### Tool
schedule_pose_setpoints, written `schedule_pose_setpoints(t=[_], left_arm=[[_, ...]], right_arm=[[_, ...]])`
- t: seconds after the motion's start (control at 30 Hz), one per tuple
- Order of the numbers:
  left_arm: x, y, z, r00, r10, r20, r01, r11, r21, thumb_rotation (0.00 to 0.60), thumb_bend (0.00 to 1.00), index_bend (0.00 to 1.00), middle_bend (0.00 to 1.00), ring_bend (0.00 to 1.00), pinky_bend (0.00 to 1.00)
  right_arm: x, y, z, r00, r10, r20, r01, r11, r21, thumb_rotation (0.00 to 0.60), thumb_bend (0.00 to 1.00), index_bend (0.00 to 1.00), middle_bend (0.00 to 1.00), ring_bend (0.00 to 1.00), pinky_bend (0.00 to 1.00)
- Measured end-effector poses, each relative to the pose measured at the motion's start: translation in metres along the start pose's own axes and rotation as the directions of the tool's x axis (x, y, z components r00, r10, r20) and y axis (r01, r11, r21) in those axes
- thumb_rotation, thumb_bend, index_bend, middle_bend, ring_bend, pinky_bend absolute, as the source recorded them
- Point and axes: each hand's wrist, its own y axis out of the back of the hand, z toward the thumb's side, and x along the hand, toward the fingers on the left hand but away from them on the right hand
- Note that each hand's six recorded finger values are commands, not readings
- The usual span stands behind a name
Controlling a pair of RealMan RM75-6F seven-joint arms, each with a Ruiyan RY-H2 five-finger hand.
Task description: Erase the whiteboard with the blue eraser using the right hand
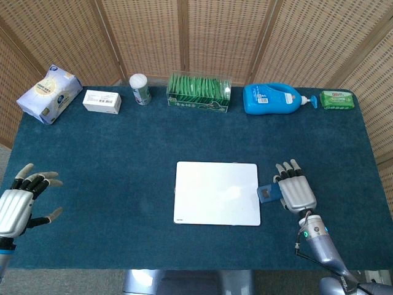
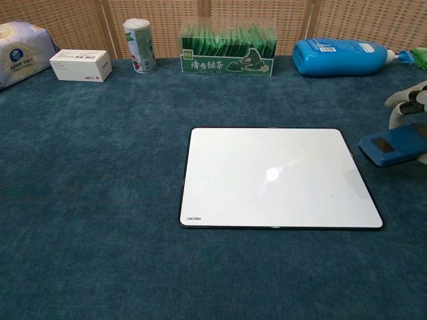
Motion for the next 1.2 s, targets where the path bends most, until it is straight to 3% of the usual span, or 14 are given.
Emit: schedule_pose_setpoints(t=[0.73, 1.2], left_arm=[[-0.003, 0.002, 0.001, 1.000, -0.001, -0.003, 0.001, 1.000, 0.008, 0.600, 0.26, 0.36, 0.28, 0.26, 0.08], [-0.003, 0.002, 0.001, 1.000, -0.001, -0.004, 0.001, 1.000, 0.009, 0.600, 0.26, 0.36, 0.28, 0.26, 0.08]], right_arm=[[-0.002, -0.031, -0.025, 0.996, 0.061, 0.064, -0.058, 0.997, -0.053, 0.600, 0.40, 0.73, 0.13, 0.00, 0.00], [-0.002, -0.036, -0.033, 0.994, 0.066, 0.083, -0.061, 0.996, -0.065, 0.600, 0.41, 0.72, 0.13, 0.00, 0.00]])
